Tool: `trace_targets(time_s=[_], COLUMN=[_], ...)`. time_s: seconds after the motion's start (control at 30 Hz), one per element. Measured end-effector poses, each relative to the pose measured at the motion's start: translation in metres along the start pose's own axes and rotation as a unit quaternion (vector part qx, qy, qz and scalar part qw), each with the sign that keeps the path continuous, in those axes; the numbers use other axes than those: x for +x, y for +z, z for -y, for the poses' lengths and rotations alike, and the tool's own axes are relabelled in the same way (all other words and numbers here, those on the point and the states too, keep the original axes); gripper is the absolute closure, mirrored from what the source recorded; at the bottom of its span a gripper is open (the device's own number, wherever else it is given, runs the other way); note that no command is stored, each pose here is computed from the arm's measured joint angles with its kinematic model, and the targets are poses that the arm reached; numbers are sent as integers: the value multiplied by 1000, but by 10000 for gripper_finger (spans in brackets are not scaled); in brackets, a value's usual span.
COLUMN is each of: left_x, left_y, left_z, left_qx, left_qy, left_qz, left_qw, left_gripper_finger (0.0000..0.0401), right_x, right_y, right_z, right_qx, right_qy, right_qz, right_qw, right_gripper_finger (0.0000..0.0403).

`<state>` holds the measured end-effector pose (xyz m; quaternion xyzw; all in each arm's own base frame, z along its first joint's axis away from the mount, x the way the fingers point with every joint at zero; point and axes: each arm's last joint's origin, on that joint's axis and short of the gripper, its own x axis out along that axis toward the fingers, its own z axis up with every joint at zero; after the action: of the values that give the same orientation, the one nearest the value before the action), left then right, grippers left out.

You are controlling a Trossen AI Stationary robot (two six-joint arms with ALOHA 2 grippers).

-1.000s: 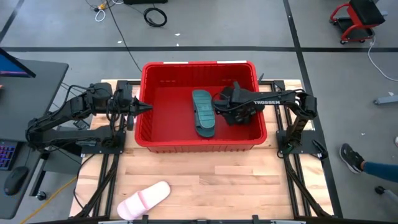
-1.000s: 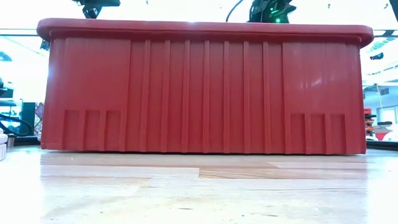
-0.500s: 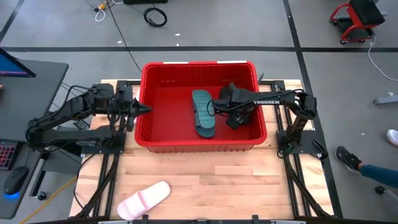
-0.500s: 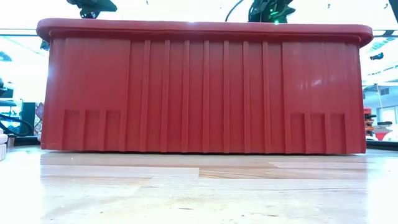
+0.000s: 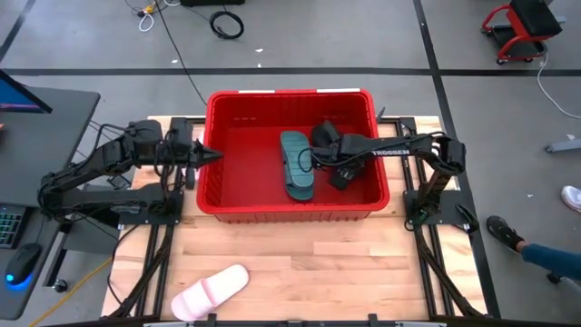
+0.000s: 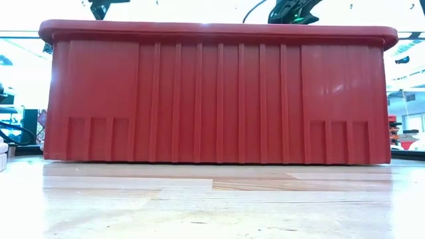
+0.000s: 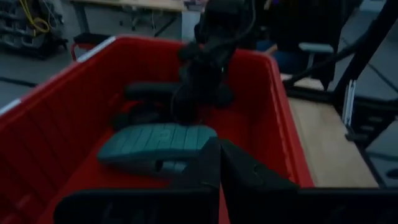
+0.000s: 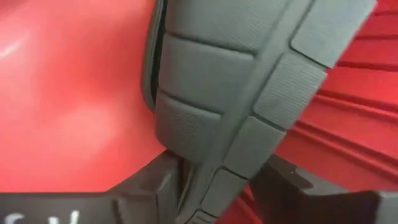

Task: Pick and place slides into bin
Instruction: Put the black slide into the red bin

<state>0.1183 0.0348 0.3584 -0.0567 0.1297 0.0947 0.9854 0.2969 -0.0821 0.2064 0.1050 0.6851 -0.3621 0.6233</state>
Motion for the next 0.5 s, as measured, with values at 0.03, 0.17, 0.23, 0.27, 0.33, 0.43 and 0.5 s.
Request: trace_targets(time_s=[0.03, 0.17, 0.23, 0.27, 0.33, 0.43, 0.5], left_x=[0, 0, -1, -1, -3, -4, -5], left_y=[1, 8, 13, 15, 20, 26, 29], left_z=[0, -1, -2, -3, -5, -7, -9], left_qx=[-1, 2, 3, 3, 3, -1, -4], left_qy=[0, 14, 34, 44, 61, 80, 86], left_qz=[8, 43, 69, 81, 107, 139, 153], left_qw=[1000, 999, 997, 996, 992, 987, 985], left_gripper_finger=[392, 390, 386, 384, 382, 384, 389], right_x=[-2, -12, -19, -21, -22, -28, -29], right_y=[1, 3, 4, 3, 2, 0, -2], right_z=[-1, -7, -7, -6, -3, 5, 9], right_qx=[-4, -40, -64, -73, -84, -82, -80], right_qy=[6, 37, 40, 37, 26, 13, -1], right_qz=[2, 29, 47, 54, 56, 66, 65], right_qw=[1000, 998, 996, 995, 995, 994, 995], right_gripper_finger=[228, 224, 224, 224, 224, 224, 224])
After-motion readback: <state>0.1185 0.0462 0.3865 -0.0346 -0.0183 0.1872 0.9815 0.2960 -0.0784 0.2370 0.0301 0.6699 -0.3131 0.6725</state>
